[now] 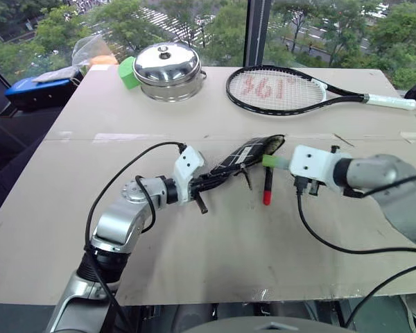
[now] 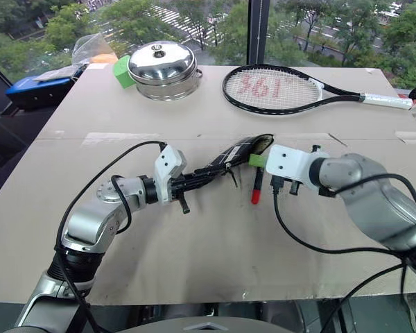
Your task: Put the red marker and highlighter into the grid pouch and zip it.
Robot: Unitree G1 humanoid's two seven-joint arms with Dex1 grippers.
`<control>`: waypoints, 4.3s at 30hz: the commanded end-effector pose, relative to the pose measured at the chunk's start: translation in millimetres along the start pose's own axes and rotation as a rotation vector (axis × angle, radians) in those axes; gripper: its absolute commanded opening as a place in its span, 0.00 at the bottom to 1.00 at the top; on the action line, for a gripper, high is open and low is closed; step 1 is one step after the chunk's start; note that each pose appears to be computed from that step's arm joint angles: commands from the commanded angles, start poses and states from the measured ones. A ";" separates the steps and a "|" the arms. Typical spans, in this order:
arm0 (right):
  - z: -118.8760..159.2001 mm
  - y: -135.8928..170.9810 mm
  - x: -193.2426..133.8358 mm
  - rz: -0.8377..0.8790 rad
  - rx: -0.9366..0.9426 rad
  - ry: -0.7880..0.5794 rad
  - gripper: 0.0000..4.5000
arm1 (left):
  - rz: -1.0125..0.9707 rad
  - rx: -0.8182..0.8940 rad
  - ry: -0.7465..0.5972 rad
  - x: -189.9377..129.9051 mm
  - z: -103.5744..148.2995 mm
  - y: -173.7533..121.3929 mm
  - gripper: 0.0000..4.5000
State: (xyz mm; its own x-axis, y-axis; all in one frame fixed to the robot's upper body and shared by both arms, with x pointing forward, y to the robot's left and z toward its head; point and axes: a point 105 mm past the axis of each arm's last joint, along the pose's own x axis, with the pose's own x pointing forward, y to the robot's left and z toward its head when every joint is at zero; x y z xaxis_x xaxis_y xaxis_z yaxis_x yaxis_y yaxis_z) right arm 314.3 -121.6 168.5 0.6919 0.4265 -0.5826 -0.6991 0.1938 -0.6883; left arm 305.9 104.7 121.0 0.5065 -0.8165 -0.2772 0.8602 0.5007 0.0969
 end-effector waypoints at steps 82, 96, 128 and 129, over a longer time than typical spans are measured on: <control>-19.4 78.3 50.9 -0.210 0.919 0.191 0.61 | 0.127 0.026 -0.035 -24.8 16.6 38.5 0.00; -9.6 25.9 -31.2 -0.155 0.317 -0.019 0.07 | 0.009 0.094 -0.024 -13.1 13.0 22.2 0.00; 30.1 -15.6 -50.8 0.114 0.408 -0.339 0.78 | -0.077 0.168 -0.086 10.5 19.8 -1.8 0.00; 29.9 -5.7 -58.2 0.157 0.495 -0.354 0.78 | -0.076 0.164 -0.089 11.2 20.7 -1.7 0.00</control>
State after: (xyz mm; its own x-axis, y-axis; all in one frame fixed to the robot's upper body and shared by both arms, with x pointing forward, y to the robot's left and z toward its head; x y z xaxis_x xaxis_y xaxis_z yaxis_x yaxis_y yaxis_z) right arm 295.3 -120.2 216.4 0.5842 0.6876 -0.4311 -0.8054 0.4255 -0.4127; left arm 309.6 90.5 123.6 0.4281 -0.8686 -0.2493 0.8992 0.3819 0.2136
